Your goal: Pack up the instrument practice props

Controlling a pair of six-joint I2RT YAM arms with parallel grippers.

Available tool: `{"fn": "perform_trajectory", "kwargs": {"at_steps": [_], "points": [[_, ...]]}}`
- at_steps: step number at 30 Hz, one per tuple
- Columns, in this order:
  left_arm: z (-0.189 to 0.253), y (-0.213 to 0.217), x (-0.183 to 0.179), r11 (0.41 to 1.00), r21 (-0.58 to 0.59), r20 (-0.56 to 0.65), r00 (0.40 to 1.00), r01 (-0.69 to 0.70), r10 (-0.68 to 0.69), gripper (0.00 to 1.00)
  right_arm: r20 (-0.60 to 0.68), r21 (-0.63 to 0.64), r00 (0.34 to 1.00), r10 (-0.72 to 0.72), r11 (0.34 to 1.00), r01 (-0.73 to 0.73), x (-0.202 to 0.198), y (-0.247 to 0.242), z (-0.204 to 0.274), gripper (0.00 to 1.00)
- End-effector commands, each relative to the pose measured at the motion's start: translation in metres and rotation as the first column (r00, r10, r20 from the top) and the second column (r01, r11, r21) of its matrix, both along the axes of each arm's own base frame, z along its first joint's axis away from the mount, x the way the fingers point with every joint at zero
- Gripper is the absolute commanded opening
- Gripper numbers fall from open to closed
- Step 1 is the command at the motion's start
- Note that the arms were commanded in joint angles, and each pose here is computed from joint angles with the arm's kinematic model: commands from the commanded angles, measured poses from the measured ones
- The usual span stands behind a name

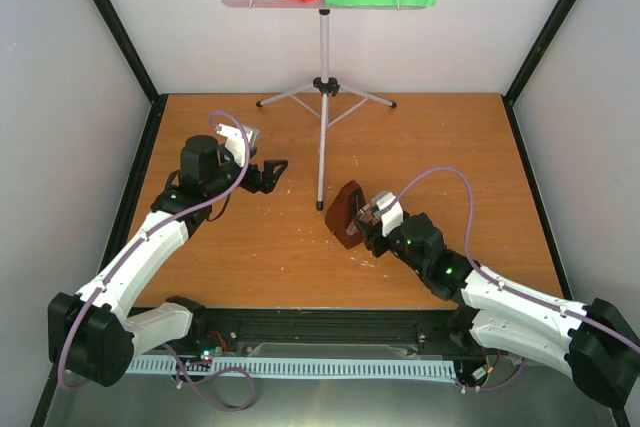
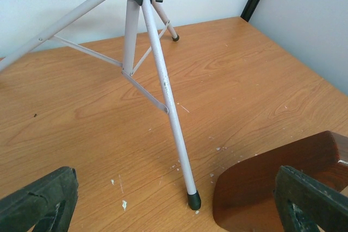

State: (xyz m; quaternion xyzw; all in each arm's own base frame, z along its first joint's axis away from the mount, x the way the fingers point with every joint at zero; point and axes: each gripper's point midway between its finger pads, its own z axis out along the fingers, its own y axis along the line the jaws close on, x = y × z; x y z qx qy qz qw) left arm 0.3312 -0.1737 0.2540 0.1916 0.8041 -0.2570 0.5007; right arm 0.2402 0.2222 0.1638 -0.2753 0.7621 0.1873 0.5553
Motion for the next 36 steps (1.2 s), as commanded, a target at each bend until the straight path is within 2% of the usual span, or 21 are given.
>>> {"fn": "perform_trajectory", "kwargs": {"at_steps": [1,36], "points": [[0.007,0.000,0.002,1.000,0.005,0.042,0.999,0.007,-0.007,0.99,0.021,0.011,1.000,-0.004,1.000,0.004,0.005,-0.001,0.005,0.51],[0.006,-0.001,0.003,1.000,0.003,0.035,0.999,0.014,-0.014,0.99,-0.045,-0.024,0.999,0.006,1.000,-0.007,0.006,0.003,-0.017,0.50]]}}
